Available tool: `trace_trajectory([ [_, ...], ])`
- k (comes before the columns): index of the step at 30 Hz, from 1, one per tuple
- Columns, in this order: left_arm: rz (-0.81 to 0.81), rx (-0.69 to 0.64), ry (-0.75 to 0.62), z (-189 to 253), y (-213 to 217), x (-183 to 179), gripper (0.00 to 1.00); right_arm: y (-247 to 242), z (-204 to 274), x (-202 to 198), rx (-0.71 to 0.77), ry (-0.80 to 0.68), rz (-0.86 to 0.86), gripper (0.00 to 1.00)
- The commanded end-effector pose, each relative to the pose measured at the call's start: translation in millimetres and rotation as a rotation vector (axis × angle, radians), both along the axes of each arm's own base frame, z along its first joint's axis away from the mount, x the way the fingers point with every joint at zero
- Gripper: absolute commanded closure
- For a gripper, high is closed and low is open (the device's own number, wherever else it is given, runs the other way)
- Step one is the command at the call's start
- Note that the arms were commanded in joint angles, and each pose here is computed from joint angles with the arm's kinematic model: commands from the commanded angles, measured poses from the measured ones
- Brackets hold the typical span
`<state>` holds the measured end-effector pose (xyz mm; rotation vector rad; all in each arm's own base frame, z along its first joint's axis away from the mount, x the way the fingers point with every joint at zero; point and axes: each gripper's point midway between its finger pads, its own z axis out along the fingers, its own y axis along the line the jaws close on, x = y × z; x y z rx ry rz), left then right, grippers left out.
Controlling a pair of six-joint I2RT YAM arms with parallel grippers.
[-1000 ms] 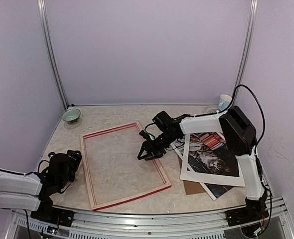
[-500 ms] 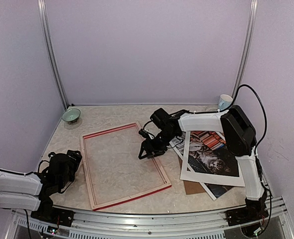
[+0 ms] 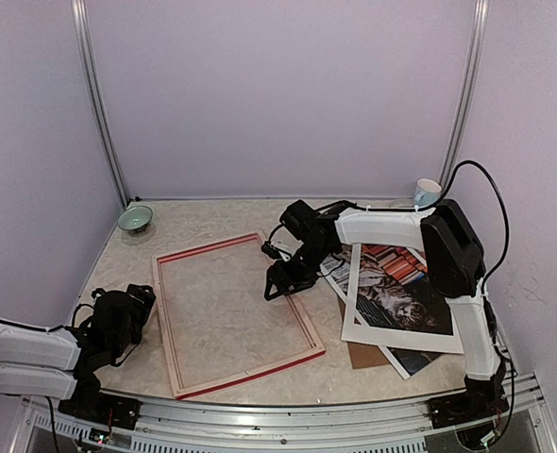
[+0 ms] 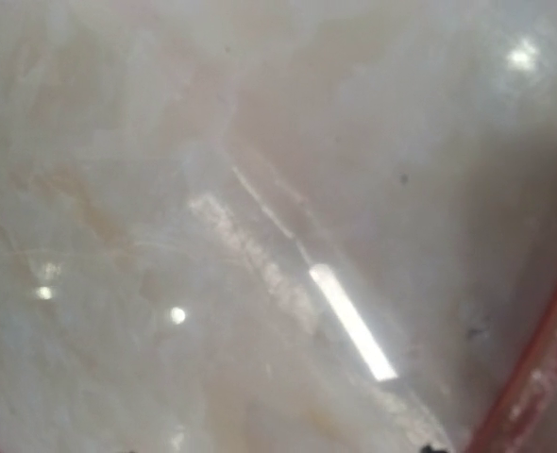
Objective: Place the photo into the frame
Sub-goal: Place the glass panel at the frame body.
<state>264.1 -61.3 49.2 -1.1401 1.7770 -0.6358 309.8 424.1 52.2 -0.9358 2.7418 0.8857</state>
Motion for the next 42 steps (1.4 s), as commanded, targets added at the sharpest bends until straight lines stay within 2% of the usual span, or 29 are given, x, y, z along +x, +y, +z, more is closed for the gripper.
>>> trace_trajectory([
  [1, -0.012, 0.048, 0.110, -29, 8, -17, 0.01, -2, 24, 3, -0.026, -0.074, 0.017, 0.35],
  [21, -0.012, 0.049, 0.108, -29, 8, -17, 0.01, -23, 37, 17, -0.170, -0.216, -0.001, 0.31],
  [24, -0.015, 0.051, 0.107, -28, 8, -17, 0.01, -25, 42, 24, -0.153, -0.237, -0.031, 0.28],
  [34, -0.041, 0.096, 0.111, -19, 0, -3, 0.01, -43, 41, 41, -0.065, -0.220, -0.130, 0.28],
  [42, -0.086, 0.119, 0.150, -23, -23, 25, 0.01, -55, 21, 23, -0.007, -0.125, -0.134, 0.28],
])
